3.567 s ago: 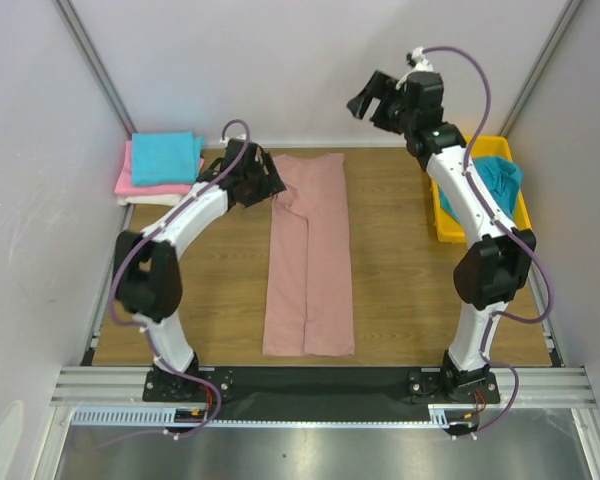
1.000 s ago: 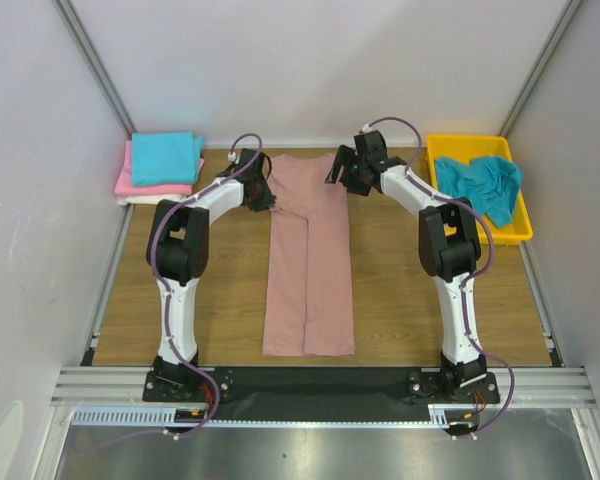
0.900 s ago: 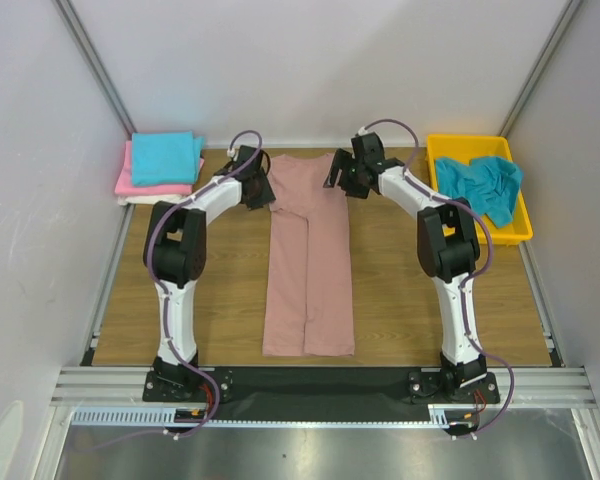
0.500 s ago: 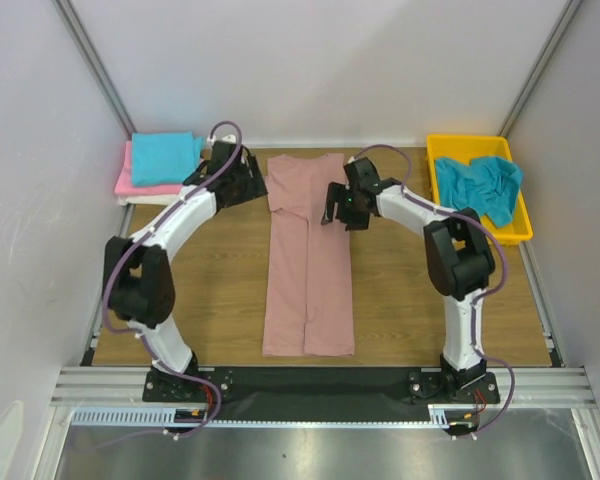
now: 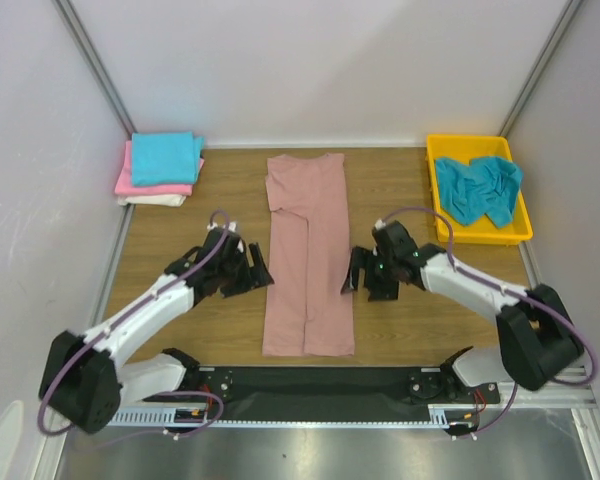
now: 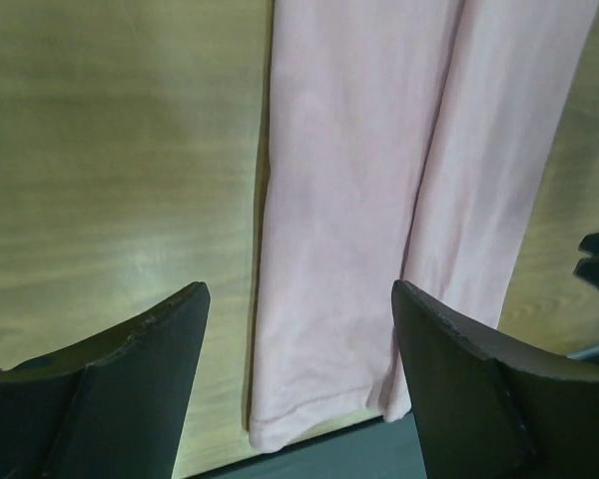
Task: Fold and stack the t-shirts
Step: Fold the tshirt
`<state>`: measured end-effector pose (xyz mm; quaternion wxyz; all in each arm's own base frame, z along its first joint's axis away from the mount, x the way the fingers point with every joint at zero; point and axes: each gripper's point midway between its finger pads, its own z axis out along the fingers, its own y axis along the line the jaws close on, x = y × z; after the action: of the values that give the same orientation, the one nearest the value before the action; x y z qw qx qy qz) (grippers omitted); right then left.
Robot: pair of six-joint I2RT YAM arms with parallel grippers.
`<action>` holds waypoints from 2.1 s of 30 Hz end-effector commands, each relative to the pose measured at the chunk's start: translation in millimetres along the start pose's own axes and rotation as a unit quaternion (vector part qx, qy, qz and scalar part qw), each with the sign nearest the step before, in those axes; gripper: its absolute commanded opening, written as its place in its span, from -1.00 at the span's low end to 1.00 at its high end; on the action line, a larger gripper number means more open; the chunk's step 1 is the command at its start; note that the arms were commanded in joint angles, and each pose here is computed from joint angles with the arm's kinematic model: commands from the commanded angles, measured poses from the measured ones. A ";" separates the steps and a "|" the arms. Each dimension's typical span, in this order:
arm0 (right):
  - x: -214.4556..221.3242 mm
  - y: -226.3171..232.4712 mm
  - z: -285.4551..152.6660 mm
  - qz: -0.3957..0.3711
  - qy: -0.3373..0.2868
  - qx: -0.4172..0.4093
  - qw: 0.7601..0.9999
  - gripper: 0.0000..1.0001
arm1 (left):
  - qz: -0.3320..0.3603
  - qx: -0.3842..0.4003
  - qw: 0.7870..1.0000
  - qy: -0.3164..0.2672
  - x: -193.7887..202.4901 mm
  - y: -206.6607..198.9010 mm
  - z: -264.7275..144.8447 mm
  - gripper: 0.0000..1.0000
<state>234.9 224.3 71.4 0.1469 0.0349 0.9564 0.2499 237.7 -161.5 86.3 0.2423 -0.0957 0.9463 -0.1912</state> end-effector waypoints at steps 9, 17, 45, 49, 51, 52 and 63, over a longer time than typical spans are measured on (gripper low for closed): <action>96.8 -5.7 -25.1 0.050 0.033 -0.038 0.997 0.61 | -0.059 0.045 0.996 0.044 96.1 11.4 -23.7 0.61; 145.5 -13.8 -21.5 0.073 0.043 0.003 0.996 0.51 | -0.073 0.078 0.992 0.065 127.9 14.4 -24.9 0.57; 157.6 -10.4 1.8 0.092 -0.009 -0.018 0.996 -0.06 | -0.102 0.003 0.993 0.057 166.2 47.1 -10.8 -0.03; 158.7 -14.0 3.3 0.092 -0.010 -0.009 0.996 -0.14 | -0.103 0.005 0.993 0.058 166.9 46.1 -8.8 -0.13; 158.0 -14.3 3.3 0.092 -0.012 -0.009 0.996 -0.17 | -0.103 0.004 0.993 0.058 167.0 46.1 -8.5 -0.16; 158.8 -15.6 3.6 0.091 -0.010 -0.007 0.996 -0.17 | -0.102 0.003 0.993 0.059 167.3 46.6 -8.2 -0.17; 161.5 -18.6 5.5 0.085 -0.004 0.006 0.996 -0.82 | -0.099 0.005 0.993 0.062 169.1 45.9 -5.9 -0.70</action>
<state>80.4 237.2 18.5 0.1184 0.1143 0.9492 0.2682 87.6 -173.2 11.8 0.1626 -0.1794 0.9379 -0.2483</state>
